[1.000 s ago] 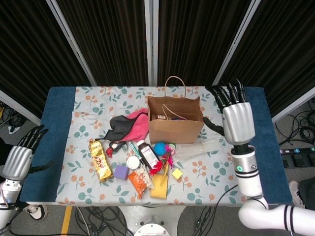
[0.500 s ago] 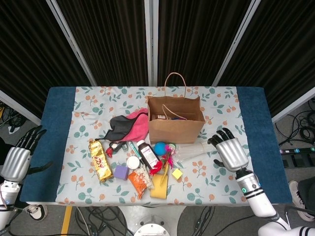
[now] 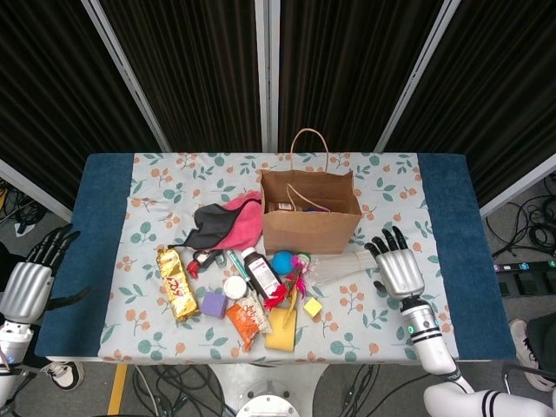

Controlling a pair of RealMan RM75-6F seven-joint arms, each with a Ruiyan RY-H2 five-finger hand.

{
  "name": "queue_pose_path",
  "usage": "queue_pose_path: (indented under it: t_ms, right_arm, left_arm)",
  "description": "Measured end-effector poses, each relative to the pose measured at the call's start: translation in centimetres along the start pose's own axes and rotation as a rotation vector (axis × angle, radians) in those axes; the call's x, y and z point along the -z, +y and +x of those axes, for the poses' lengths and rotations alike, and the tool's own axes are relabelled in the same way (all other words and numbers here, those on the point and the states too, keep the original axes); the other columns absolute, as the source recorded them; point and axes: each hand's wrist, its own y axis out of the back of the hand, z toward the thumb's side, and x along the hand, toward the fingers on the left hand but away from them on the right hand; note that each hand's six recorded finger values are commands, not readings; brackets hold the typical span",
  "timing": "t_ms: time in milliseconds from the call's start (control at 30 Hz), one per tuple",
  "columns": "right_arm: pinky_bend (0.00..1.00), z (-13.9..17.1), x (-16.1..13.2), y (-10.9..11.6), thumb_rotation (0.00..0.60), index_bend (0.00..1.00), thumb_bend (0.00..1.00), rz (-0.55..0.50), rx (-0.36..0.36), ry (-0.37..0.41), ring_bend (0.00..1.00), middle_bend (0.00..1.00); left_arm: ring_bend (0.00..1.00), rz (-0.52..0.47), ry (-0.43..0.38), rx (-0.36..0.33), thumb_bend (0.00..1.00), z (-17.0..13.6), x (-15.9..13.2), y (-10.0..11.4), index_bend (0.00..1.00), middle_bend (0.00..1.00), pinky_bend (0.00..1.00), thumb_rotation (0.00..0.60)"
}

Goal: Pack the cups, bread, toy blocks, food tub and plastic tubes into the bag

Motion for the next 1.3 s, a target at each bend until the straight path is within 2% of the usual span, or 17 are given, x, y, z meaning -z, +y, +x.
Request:
queue_pose_path:
  t_ms: [267,667,900,1033,1200,1300]
  right_arm:
    - [0.01,-1.8,-0.5,-1.9,0.6,0.27,0.0,-0.003,-0.013,-0.033,0.08,0.24]
    - [0.02,-3.8,-1.1,-3.1,0.6,0.29,0.0,0.034,-0.06,-0.052,0.13,0.29]
    - [0.05,-4.0,-1.1,-3.8,0.6,0.36,0.04,0.069,-0.087,-0.062,0.19,0.35]
    - [0.11,-4.1,-1.3,-4.2,0.6,0.45,0.08,0.088,-0.094,-0.063,0.25,0.41]
    - [0.19,-3.9,-1.3,-3.8,0.6,0.56,0.15,0.097,-0.075,-0.063,0.33,0.49]
    - [0.21,-3.7,-1.3,-3.3,0.6,0.58,0.18,0.09,-0.064,-0.058,0.35,0.5]
  left_arm:
    - [0.08,0.004,-0.004,0.008,0.03,0.0,-0.1,-0.3,0.13,0.16,0.2,0.6]
    - [0.08,-0.003,0.001,0.006,0.03,0.1,0.2,-0.3,0.13,0.15,0.2,0.6]
    - [0.08,-0.017,0.001,0.003,0.03,0.1,0.2,-0.2,0.13,0.15,0.2,0.6]
    - [0.08,-0.021,-0.006,-0.005,0.03,0.1,0.1,0.0,0.13,0.15,0.2,0.6]
    - [0.08,-0.03,-0.006,0.0,0.03,0.0,0.0,0.0,0.13,0.15,0.2,0.6]
    - [0.08,-0.033,-0.008,0.0,0.03,0.0,-0.2,-0.1,0.13,0.15,0.2,0.6]
